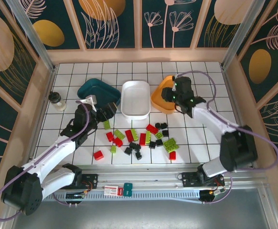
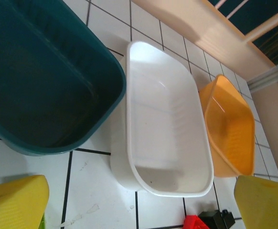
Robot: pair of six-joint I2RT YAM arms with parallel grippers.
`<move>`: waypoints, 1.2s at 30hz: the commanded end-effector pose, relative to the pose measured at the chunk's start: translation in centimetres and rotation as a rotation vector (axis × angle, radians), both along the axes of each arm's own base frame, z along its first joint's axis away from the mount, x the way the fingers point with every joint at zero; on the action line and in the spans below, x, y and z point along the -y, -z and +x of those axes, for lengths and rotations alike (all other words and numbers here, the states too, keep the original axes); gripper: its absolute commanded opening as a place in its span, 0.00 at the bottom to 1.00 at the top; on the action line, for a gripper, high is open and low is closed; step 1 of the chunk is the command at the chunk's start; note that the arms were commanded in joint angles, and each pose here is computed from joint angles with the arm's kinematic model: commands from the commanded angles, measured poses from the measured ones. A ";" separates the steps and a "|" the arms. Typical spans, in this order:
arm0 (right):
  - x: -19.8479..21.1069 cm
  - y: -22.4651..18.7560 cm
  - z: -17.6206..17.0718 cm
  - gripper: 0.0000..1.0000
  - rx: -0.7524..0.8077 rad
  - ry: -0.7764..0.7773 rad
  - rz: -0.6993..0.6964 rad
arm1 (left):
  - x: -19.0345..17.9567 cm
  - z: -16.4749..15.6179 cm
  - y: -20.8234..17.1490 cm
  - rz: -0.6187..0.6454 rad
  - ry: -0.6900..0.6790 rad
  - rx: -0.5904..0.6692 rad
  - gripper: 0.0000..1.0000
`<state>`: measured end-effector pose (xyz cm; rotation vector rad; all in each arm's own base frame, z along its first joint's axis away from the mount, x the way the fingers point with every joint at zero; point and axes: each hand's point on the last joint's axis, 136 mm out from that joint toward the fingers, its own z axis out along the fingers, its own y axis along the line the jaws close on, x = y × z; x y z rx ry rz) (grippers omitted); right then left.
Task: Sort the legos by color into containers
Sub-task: Place the lego in the container, then pick up the lego from the middle-left of the table.
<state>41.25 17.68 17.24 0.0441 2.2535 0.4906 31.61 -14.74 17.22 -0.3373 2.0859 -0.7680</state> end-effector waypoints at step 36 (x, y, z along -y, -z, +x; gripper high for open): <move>-0.4 1.9 -3.0 0.65 0.041 -0.025 0.061 | -3.6 1.0 14.9 0.490 -0.088 -0.421 0.75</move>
